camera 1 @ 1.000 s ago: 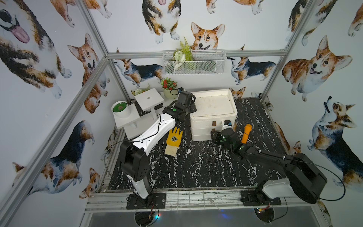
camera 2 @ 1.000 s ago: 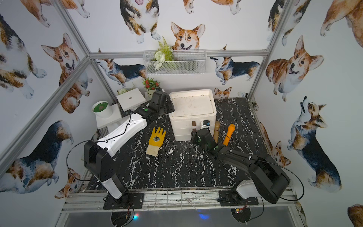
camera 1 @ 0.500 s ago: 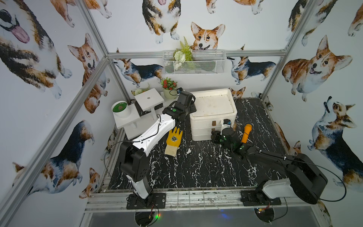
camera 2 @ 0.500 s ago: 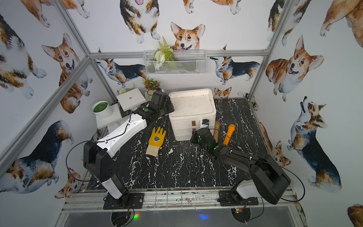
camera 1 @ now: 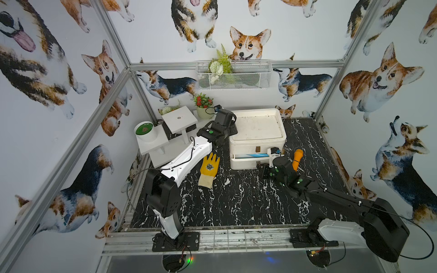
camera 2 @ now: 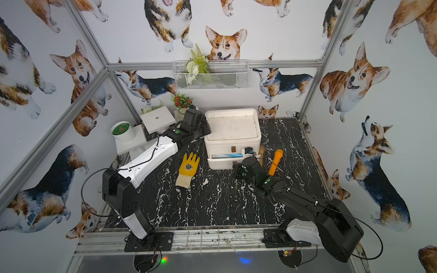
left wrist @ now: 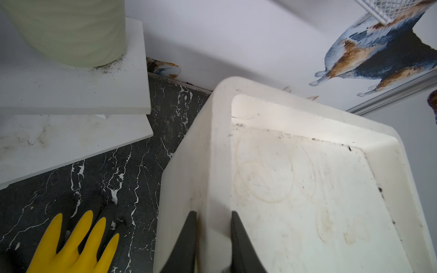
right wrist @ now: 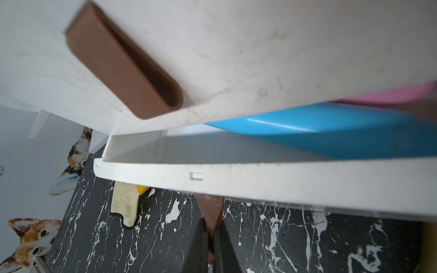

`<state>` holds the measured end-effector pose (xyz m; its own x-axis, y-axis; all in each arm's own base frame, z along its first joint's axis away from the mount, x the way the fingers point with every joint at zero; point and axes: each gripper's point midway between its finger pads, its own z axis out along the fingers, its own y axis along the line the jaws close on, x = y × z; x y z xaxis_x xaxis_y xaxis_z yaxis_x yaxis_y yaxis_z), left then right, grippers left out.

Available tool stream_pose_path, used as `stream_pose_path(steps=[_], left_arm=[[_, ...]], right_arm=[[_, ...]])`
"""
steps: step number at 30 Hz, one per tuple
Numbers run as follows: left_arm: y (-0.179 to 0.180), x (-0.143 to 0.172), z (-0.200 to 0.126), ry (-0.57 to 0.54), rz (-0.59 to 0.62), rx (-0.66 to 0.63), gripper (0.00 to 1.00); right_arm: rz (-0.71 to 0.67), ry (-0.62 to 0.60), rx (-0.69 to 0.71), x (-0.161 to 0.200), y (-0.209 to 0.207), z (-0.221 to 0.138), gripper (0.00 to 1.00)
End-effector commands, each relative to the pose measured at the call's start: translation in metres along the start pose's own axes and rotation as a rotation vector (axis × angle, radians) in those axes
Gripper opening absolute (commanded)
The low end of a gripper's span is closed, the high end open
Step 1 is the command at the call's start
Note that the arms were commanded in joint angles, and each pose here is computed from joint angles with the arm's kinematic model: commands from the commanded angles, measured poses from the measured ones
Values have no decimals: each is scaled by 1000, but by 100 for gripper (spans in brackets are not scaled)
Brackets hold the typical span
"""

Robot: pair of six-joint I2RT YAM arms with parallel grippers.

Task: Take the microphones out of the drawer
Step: Open the drawer in the storage box.

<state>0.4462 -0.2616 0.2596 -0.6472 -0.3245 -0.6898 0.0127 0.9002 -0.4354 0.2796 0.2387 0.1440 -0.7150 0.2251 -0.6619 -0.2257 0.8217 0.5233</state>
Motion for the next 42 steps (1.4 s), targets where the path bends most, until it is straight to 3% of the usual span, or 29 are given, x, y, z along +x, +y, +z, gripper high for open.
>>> stream_pose_path(steps=[1, 11, 18, 39, 41, 42], left_arm=[[29, 35, 9, 125, -78, -110, 3], [28, 37, 13, 130, -85, -106, 3], [28, 35, 14, 126, -85, -105, 3], [28, 32, 20, 126, -66, -104, 3], [28, 32, 20, 127, -63, -101, 3], [27, 32, 19, 128, -63, -98, 4]], right_arm=[[-10, 71, -62, 6, 16, -5, 0], [20, 262, -50, 32, 26, -23, 0], [-31, 373, -46, 47, 36, -41, 0], [-68, 487, -118, 74, 57, -63, 0], [-71, 491, -127, 75, 59, -64, 9], [-73, 492, -132, 75, 60, -64, 22]])
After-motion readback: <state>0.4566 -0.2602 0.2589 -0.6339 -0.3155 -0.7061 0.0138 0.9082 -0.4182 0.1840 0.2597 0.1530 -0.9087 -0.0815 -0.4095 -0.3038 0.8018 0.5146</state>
